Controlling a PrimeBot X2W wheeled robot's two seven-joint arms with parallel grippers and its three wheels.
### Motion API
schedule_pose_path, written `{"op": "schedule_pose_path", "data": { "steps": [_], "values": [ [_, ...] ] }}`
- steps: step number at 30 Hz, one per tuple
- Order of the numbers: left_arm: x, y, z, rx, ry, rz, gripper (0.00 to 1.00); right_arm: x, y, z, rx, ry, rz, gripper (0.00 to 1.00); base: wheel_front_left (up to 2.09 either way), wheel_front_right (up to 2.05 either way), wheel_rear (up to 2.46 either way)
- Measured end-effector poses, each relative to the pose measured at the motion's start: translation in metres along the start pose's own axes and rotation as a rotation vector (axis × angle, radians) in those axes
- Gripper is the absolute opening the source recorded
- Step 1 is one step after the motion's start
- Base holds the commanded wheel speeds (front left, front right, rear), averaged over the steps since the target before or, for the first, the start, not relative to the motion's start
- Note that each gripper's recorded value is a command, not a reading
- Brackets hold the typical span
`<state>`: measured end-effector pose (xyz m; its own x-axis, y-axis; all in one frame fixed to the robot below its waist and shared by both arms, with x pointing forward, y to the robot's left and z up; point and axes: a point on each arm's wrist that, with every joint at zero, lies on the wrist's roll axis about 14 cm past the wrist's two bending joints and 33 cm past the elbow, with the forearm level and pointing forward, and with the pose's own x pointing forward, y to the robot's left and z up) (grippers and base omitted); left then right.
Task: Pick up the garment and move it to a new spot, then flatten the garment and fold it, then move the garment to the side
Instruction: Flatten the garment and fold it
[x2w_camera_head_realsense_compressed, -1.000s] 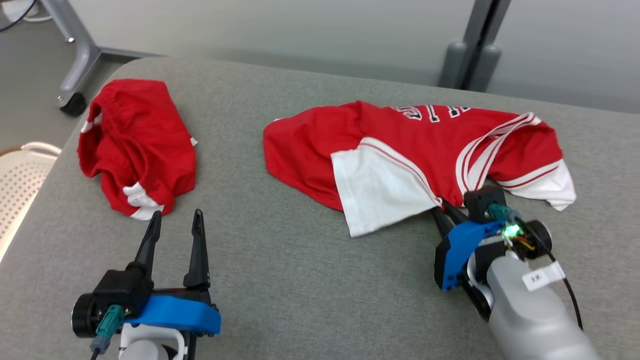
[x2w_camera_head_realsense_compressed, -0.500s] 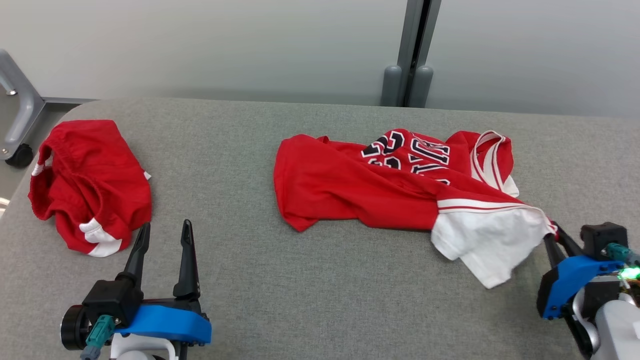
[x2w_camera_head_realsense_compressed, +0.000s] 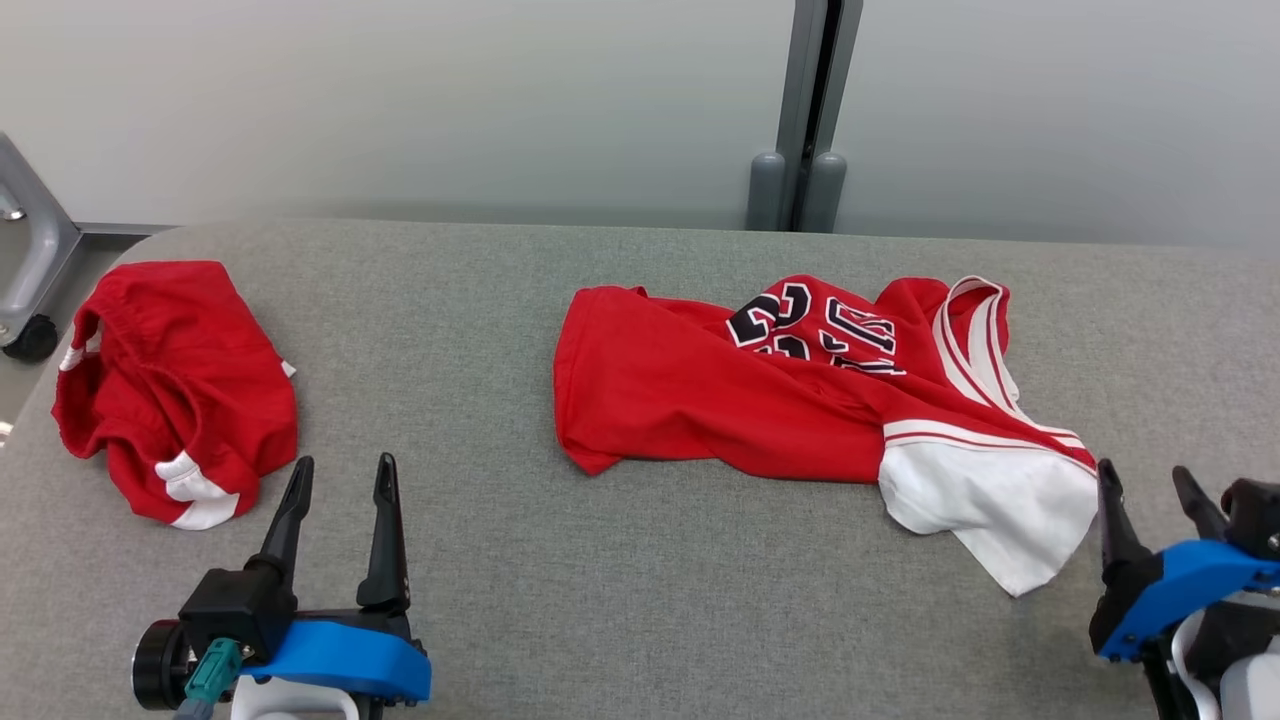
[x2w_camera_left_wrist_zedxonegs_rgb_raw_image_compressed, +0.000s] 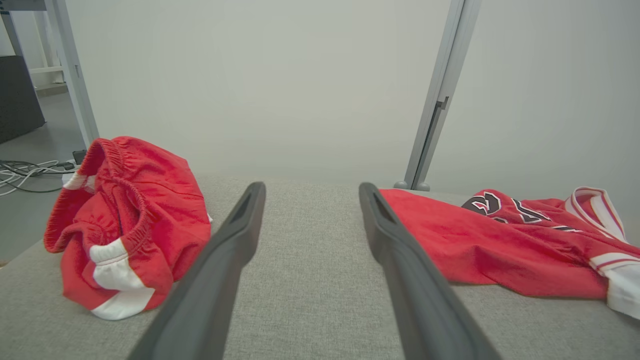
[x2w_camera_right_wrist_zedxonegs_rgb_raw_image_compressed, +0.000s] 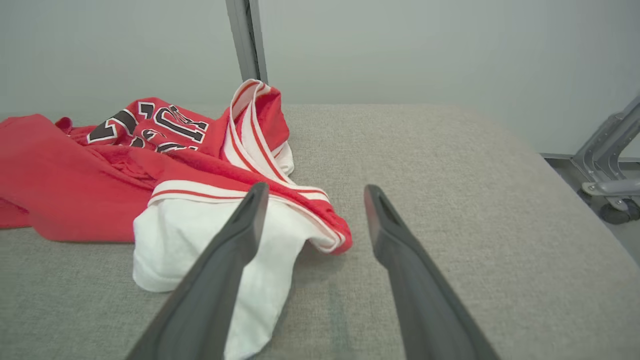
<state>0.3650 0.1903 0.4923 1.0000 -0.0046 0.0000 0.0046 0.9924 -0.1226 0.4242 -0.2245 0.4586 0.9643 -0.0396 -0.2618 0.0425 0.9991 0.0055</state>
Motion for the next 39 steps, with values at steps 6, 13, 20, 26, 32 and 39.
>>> {"op": "schedule_pose_path", "data": {
  "steps": [6,13,20,26,32,39],
  "values": [
    [-0.004,0.001,0.000,-0.006,-0.001,0.005,1.00,-0.021,0.011,-0.024,0.163,0.076,0.014,1.00,0.00,0.00,0.00],
    [-0.001,0.004,-0.003,0.000,0.011,0.010,1.00,-0.024,0.032,-0.065,0.227,0.238,0.067,1.00,0.00,0.00,0.00],
    [0.006,0.007,-0.004,0.006,0.016,0.012,1.00,-0.002,0.040,-0.082,0.217,0.313,0.065,1.00,0.00,0.00,0.00],
    [0.008,0.007,-0.008,0.008,0.026,0.014,1.00,0.009,0.058,-0.089,0.179,0.344,0.108,0.00,0.00,0.00,0.00],
    [0.010,0.005,-0.006,0.005,0.020,0.008,1.00,0.004,0.046,-0.087,0.165,0.347,0.079,0.00,0.00,0.00,0.00],
    [0.012,-0.003,-0.004,0.003,0.012,-0.016,1.00,-0.028,0.017,-0.085,0.235,0.383,0.026,0.00,0.00,0.00,0.00]
  ]
}}
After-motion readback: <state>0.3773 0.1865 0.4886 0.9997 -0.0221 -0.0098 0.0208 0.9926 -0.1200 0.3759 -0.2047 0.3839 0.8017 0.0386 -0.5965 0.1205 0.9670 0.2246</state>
